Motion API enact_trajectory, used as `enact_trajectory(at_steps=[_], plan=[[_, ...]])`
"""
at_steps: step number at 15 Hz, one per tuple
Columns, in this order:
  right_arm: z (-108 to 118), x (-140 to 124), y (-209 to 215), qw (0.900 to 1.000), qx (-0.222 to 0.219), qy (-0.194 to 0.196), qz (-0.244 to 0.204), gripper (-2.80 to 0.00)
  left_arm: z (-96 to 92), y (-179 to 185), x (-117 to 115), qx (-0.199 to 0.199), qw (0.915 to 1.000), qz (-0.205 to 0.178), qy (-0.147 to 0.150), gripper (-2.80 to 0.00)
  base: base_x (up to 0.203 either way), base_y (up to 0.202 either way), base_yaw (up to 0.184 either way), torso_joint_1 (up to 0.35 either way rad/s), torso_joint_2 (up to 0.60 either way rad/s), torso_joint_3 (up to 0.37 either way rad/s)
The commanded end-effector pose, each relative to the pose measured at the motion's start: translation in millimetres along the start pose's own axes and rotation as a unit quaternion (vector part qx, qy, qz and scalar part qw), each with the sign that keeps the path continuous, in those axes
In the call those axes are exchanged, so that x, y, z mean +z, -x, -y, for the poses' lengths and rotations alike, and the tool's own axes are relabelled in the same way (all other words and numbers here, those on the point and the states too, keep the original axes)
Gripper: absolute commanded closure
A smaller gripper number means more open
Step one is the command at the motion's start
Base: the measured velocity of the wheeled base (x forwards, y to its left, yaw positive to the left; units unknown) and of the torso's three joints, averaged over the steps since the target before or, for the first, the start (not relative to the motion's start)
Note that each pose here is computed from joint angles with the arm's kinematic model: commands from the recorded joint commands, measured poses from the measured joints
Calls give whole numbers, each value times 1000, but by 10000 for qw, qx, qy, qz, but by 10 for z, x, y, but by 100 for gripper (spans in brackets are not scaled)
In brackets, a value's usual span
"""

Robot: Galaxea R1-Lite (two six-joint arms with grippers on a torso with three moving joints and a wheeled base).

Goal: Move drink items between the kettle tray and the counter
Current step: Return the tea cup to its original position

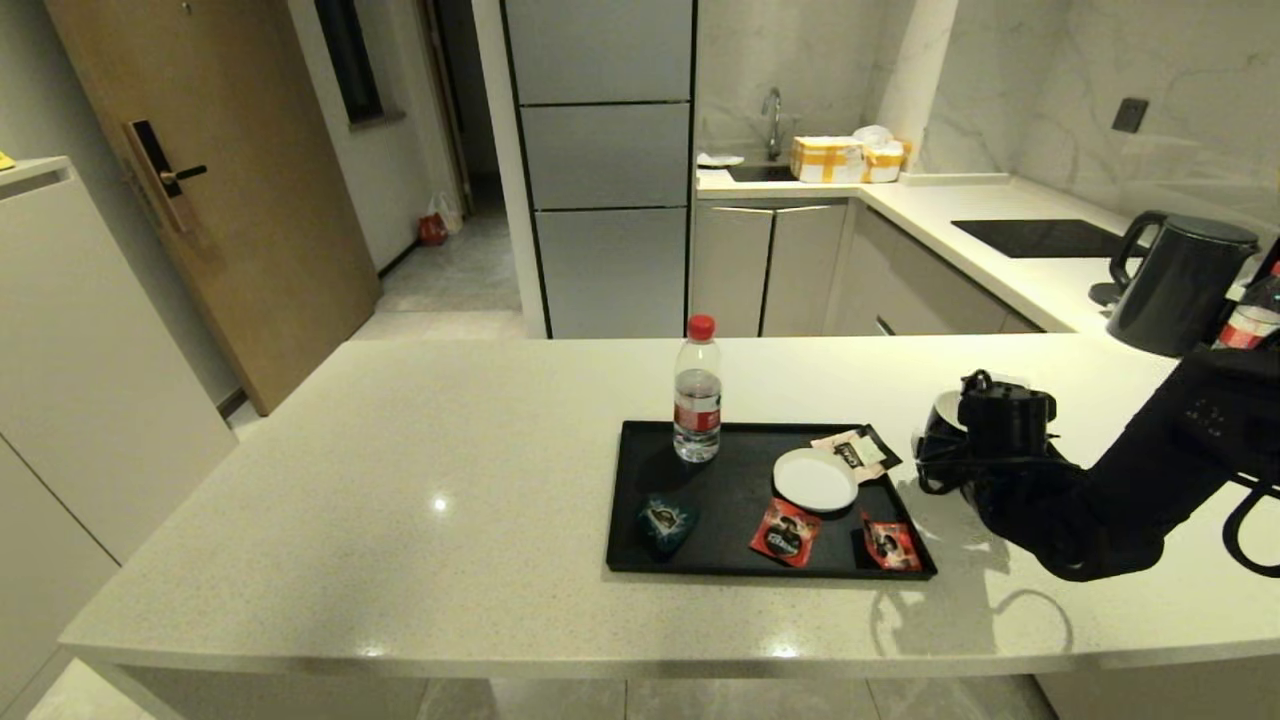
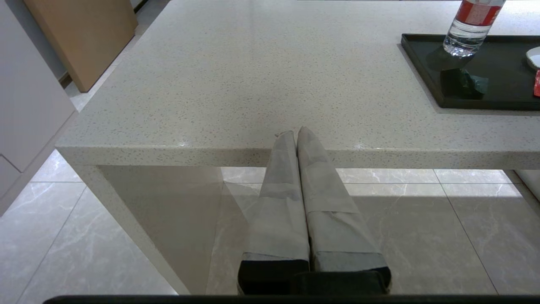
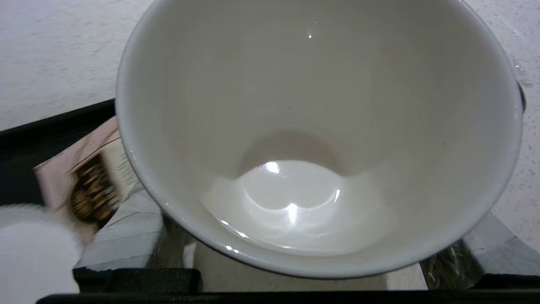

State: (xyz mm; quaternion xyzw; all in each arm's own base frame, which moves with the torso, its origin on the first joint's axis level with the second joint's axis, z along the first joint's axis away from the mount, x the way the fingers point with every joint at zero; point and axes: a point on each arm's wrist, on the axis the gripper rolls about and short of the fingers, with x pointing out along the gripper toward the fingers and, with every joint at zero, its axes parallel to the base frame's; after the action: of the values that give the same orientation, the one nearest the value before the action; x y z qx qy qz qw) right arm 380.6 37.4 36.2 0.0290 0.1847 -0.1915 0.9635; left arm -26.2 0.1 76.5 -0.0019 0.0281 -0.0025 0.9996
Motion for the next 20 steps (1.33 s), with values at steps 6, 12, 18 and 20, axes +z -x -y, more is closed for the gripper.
enact_trajectory(at_steps=[6,12,18,20], plan=[[-606,-31,699,9932,1084,419,70,0,0,-1,-1,3,10000,-10,4,0,0,0,0,0,0,0],[-960,-182,605,9890,1328,646,-47,0,0,-1,-1,-1,10000,-10,3,0,0,0,0,0,0,0],[-1137,-245,556,9867,1422,777,-126,0,0,-1,-1,4,10000,-10,4,0,0,0,0,0,0,0],[-1146,-280,534,9867,1414,791,-155,0,0,-1,-1,-5,10000,-10,3,0,0,0,0,0,0,0]])
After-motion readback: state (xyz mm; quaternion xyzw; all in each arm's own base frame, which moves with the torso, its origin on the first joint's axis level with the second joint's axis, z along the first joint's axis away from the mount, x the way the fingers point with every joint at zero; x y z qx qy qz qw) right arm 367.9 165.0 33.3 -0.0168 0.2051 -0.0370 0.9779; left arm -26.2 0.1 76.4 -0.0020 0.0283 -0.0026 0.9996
